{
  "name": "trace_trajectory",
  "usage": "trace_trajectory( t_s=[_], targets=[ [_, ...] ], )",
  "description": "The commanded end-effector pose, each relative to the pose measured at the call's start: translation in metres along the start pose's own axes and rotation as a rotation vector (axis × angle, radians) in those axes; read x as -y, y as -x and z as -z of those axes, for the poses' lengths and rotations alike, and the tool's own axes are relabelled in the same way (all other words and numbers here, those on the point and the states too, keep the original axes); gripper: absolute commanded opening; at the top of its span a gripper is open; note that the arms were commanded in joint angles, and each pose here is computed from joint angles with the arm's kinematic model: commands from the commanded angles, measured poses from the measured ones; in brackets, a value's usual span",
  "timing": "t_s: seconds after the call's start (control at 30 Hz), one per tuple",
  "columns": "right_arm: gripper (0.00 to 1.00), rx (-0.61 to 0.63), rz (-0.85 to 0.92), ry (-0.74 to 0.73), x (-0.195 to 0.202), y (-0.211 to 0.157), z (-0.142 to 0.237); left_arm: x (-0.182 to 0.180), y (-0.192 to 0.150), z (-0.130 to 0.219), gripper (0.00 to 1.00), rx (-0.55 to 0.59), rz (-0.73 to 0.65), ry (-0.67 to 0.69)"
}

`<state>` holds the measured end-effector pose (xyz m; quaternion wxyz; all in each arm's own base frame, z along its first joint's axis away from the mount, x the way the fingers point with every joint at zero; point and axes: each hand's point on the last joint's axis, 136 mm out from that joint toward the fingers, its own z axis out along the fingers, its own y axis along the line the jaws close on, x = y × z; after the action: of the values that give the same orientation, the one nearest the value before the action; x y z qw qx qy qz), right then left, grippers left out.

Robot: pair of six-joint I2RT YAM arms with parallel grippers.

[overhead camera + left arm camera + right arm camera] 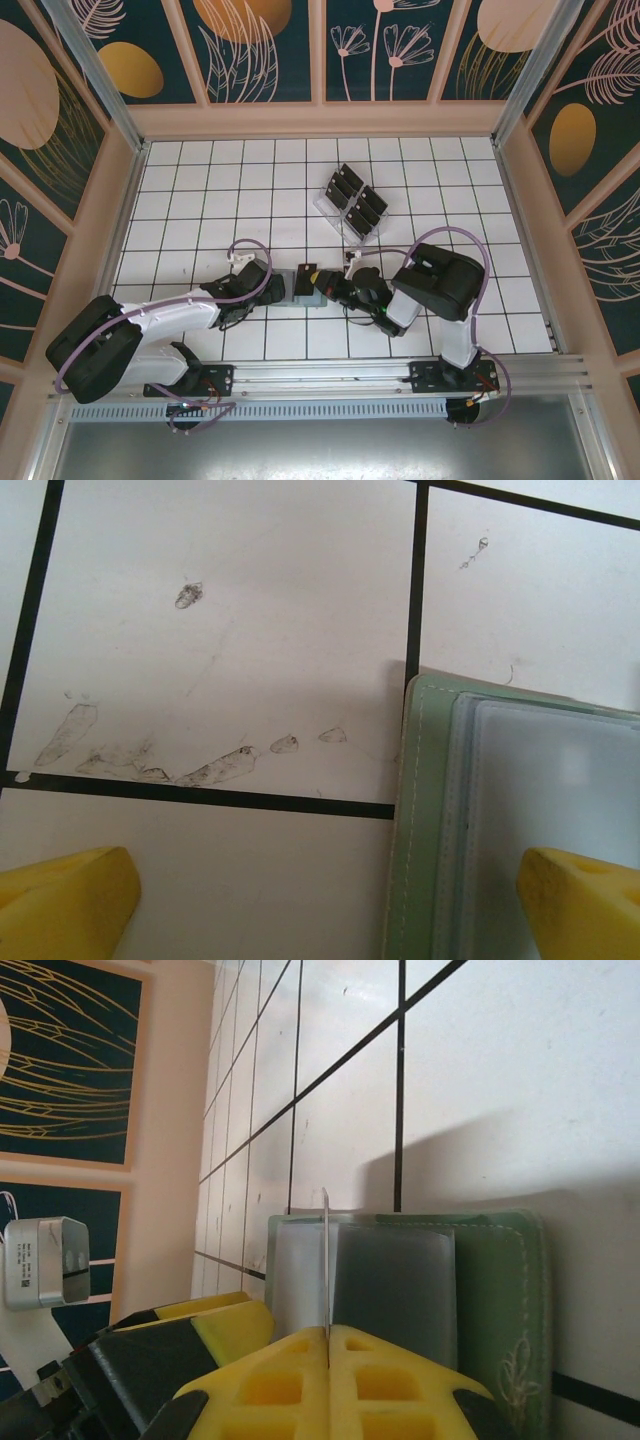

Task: Put the credit cards into the card holder
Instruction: Insert the credit card into the card slot.

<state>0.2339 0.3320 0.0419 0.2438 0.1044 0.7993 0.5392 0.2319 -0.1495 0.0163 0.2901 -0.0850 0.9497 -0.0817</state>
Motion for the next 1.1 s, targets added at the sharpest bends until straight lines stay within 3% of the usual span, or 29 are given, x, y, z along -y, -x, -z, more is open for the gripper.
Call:
trace_trajectory(
  t_s=[0.0,1.07],
  targets=[
    [0.0,0.026,0.014,0.032,-0.007,0.006,-0.006,-0.032,-0.031,-0.007,0.99,-0.091,-0.011,0.099],
    [0.0,-0.009,0.0,0.021,-0.001,-0.011,-0.002,-0.033,-0.032,-0.007,0.99,-0.092,-0.01,0.097]
  ],
)
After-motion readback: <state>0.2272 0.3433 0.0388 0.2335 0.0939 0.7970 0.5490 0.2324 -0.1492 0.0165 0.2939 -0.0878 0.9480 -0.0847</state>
